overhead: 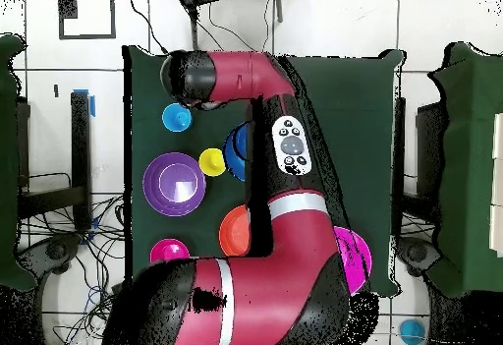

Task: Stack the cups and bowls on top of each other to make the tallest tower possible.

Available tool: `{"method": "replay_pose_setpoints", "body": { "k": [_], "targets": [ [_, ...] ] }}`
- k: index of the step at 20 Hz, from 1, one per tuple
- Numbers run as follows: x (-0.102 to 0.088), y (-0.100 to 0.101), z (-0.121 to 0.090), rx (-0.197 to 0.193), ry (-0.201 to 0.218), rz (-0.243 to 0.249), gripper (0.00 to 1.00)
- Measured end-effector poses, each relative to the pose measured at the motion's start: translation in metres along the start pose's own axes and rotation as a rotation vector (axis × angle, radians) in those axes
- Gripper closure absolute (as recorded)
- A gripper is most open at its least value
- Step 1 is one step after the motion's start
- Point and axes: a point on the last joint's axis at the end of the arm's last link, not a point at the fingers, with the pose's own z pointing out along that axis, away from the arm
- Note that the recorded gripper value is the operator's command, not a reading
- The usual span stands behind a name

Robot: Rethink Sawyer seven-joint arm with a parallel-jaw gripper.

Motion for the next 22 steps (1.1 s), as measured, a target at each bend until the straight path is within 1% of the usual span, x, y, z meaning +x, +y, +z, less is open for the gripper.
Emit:
{"method": "replay_pose_setpoints", "body": {
  "k": [5, 11, 14, 22],
  "targets": [
    [0.003, 0.008, 0.009, -0.021, 0.024, -0.005, 0.00],
    [0.007, 0.013, 0.019, -0.038, 0.037, -0.003, 0.00],
    [0.010, 0.016, 0.021, -0.045, 0.043, -0.005, 0.00],
    [0.022, 0.035, 0.030, -0.086, 0.074, -0.009, 0.00]
  ]
}}
